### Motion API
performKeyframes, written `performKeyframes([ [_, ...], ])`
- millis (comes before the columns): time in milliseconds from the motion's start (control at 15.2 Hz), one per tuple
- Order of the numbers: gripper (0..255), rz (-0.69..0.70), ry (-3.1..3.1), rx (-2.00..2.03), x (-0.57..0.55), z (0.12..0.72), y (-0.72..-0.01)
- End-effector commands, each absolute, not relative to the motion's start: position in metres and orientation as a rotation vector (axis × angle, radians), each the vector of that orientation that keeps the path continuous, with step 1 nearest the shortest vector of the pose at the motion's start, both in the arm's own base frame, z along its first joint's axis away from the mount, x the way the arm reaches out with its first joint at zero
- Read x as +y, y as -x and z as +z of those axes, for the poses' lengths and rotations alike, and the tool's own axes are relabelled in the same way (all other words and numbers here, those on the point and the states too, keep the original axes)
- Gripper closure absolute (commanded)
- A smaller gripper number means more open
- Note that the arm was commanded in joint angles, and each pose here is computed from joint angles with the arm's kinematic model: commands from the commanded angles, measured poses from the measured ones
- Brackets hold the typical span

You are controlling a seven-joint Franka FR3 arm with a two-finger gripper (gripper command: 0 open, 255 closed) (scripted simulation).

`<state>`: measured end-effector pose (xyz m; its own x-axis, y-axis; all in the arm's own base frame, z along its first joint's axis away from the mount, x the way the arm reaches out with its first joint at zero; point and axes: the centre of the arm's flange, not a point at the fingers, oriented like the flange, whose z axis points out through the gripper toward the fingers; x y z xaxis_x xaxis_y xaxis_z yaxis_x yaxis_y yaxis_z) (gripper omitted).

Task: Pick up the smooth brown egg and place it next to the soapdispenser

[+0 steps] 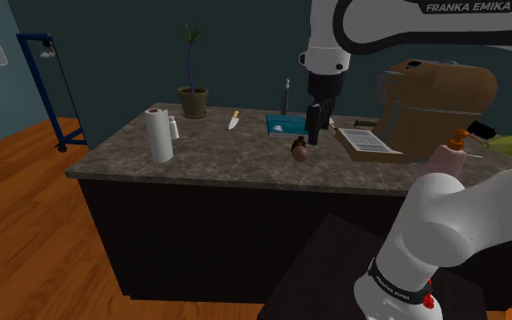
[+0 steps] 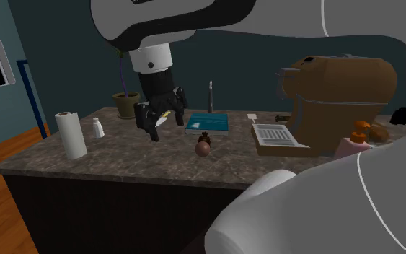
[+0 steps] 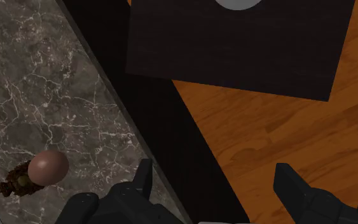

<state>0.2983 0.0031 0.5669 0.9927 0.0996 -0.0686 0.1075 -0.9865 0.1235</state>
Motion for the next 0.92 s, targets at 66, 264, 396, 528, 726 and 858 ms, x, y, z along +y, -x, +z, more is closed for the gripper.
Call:
performKeyframes([
  [66,0,-0.107,-3.006,0.114,-0.002,0.561,-0.31],
  [264,0,-0.147,-2.992,-0.015,-0.018,0.542,-0.345],
  [396,0,-0.172,-2.98,-0.1,-0.031,0.529,-0.368],
  [528,0,-0.198,-2.966,-0.184,-0.045,0.516,-0.389],
  [726,0,-0.236,-2.94,-0.31,-0.069,0.496,-0.419],
  [858,0,-0.261,-2.919,-0.393,-0.087,0.483,-0.437],
])
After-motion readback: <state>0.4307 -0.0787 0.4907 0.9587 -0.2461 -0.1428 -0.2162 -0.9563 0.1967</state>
